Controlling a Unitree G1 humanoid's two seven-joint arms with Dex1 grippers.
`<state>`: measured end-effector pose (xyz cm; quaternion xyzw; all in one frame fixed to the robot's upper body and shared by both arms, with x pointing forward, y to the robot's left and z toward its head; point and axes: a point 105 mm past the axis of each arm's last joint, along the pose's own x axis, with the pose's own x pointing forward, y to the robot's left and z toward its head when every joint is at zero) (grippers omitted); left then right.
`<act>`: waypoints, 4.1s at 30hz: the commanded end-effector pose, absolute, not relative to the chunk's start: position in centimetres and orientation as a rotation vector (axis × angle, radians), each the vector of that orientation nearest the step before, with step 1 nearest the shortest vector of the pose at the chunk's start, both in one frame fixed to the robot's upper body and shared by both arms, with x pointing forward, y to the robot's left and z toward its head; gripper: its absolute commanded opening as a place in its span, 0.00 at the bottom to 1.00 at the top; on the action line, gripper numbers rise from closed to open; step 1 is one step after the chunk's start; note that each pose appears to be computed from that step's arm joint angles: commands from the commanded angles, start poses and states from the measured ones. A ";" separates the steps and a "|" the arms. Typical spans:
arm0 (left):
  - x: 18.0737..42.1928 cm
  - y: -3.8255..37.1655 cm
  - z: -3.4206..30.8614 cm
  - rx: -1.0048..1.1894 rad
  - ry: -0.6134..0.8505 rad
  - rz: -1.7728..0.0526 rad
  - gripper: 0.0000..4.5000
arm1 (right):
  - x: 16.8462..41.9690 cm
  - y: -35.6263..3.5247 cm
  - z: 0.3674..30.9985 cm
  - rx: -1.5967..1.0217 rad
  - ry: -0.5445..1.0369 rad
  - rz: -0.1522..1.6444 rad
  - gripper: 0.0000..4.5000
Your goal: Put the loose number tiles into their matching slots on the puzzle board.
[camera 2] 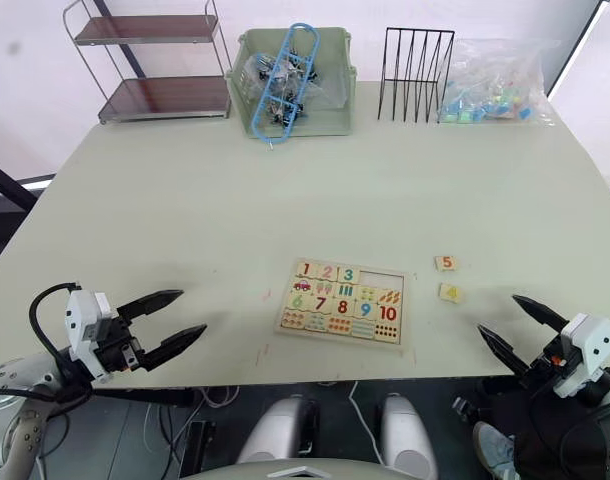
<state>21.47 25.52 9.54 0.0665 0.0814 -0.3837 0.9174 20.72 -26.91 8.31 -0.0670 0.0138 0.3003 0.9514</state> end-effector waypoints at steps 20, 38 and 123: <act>22.0 26.3 9.8 0.240 0.137 -0.867 1.00 | 21.0 -26.6 9.2 -0.173 -0.005 0.642 0.99; 24.0 23.4 12.6 0.310 0.068 -1.223 1.00 | 23.5 -25.5 10.3 -0.296 0.040 0.843 0.99; 22.6 20.8 15.3 0.295 -0.026 -1.349 1.00 | 29.0 -16.7 13.7 -0.548 0.407 1.069 0.19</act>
